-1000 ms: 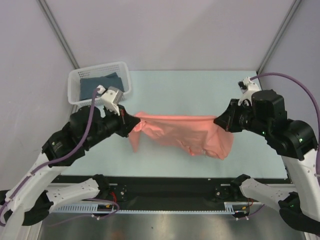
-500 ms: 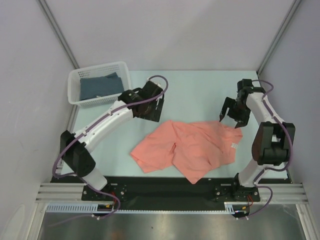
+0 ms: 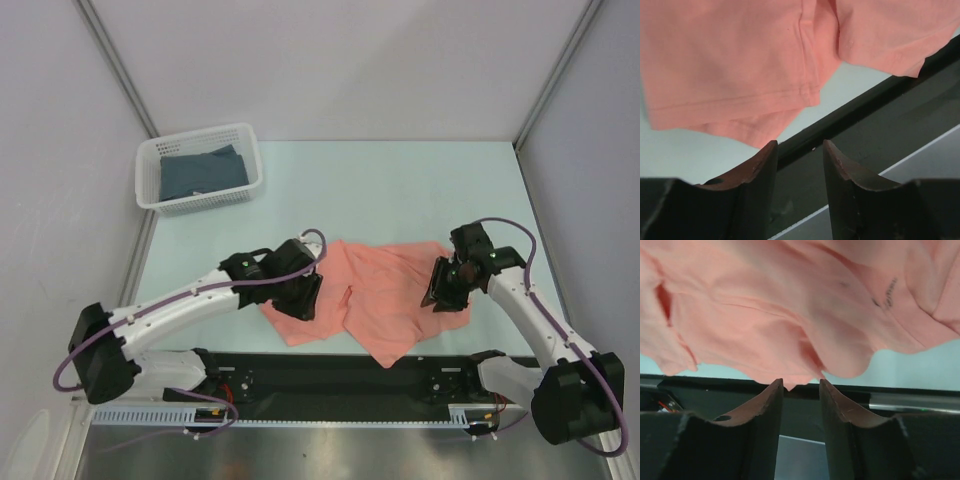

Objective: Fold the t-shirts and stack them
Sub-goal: Flatten the tshirt out

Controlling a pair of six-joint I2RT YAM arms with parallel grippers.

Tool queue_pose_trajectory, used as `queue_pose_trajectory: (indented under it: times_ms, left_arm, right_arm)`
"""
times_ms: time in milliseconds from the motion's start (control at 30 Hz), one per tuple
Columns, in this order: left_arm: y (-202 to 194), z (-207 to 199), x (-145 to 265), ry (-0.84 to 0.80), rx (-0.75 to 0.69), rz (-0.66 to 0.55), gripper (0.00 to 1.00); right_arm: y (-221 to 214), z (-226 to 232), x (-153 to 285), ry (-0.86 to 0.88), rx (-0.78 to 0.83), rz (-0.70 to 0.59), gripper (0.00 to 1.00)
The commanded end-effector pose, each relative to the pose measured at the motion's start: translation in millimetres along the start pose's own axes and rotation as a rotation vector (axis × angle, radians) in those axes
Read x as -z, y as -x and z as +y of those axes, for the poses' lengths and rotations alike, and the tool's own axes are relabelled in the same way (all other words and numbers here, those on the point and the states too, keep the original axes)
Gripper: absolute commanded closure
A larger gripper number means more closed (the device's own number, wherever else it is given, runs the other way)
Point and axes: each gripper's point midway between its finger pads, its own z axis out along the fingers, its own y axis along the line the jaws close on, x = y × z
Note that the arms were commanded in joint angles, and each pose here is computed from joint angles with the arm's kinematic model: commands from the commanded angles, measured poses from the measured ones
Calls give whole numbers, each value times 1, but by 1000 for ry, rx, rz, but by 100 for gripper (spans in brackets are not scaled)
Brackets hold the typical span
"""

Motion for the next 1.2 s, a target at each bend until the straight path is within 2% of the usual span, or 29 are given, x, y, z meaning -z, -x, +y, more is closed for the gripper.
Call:
queue_pose_trajectory:
  times_ms: [0,100,133,167,333,467,500,533,633,667,700,733,767,800,867,933,1033,1133,1167]
  left_arm:
    - [8,-35,-14,-73,-28,6,54]
    - [10,-34,-24,-34,-35,11,53]
    - [14,-33,-25,-22,-29,-9,53]
    - [15,-33,-25,-25,-26,-14,53]
    - [13,-16,-34,70,14,-14,54]
    - [9,-15,-44,59,18,-25,57]
    - [9,-15,-47,63,12,-18,57]
    - [8,-14,-55,72,7,-7,57]
    - [13,-15,-75,86,-22,5,47]
    - [14,-6,-79,135,-16,1,44]
    - [13,-2,-86,150,-7,17,43]
    - [9,4,-93,165,4,43,42]
    - [3,20,-106,202,45,94,42]
    - [1,23,-114,187,66,120,43]
    - [2,39,-125,205,108,143,43]
    - [13,43,-130,189,122,136,42]
    - [29,65,-135,204,158,148,42]
    - [53,82,-113,267,131,89,43]
    - [59,72,-103,242,109,59,42]
  right_arm:
    - [15,-8,-14,-1,-126,-50,60]
    - [23,-23,-34,-56,-154,-40,61]
    - [26,-26,-39,-63,-168,-39,65]
    - [28,-32,-48,-94,-184,-18,75]
    - [68,-46,-74,-198,-198,-94,76]
    - [133,-46,-94,-277,-152,-177,76]
    - [165,-34,-99,-270,-132,-205,76]
    - [179,-30,-104,-278,-118,-203,76]
    - [234,-15,-95,-325,-24,-215,64]
    - [228,-17,-86,-359,-6,-166,50]
    - [238,-11,-66,-356,30,-193,44]
    - [233,-14,-53,-386,45,-195,39]
    - [223,-14,-38,-392,62,-195,28]
    - [212,-13,-29,-391,80,-201,23]
    - [179,-11,-2,-332,82,-214,16]
    - [153,-3,11,-252,75,-193,16]
    - [101,-3,18,-147,39,-138,23]
    - [66,-5,12,-40,-70,-77,37]
    - [55,-7,4,-22,-103,-60,48]
